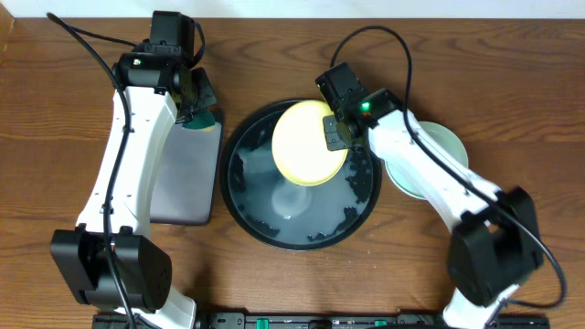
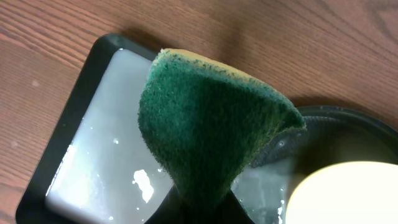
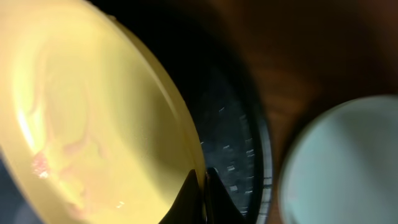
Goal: Clean dirty plates on tray and stack at the side
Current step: 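Lift the yellow plate with right gripper onto the green plate stack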
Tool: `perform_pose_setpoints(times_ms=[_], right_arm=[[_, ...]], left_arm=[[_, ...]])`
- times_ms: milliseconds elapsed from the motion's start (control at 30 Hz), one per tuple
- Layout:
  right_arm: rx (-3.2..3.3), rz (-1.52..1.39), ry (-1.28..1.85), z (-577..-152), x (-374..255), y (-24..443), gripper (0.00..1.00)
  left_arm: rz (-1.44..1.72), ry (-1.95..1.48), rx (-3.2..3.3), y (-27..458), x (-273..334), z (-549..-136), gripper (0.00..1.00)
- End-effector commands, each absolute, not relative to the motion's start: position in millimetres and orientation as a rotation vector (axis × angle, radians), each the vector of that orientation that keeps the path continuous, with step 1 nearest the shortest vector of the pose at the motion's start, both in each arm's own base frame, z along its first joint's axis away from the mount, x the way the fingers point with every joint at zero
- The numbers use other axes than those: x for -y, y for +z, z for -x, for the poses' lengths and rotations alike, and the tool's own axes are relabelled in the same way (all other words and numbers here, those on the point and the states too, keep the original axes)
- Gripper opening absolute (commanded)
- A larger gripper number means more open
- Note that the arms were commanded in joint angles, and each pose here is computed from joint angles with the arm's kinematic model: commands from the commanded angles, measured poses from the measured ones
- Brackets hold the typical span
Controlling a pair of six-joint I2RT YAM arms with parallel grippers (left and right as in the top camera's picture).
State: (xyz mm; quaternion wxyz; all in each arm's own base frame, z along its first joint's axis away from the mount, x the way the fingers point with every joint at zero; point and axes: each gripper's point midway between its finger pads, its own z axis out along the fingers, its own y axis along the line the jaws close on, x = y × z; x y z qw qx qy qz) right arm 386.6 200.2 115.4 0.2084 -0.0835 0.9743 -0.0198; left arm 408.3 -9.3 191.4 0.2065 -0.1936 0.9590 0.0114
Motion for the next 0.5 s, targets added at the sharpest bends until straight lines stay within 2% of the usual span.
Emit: perform_pose_setpoints(times_ms=[0,267,467], right_arm=[[-2.536,0.329,-0.337,-393.8,-184.9,149.6,0.01],[-2.140,0.359,-0.818,-384.4,-182.9,222.0,0.01],[-1.940,0.341,-0.955,-368.3,-199.4,255.6,0.01]], left_arm=[[0.516,0.051,-2.682,189.7,6.1,-407.6,0.07],[0.516,0.051,-2.682,189.7,6.1,-407.6,0.07],[0.516,0.051,-2.682,189.7,6.1,-407.6,0.08]])
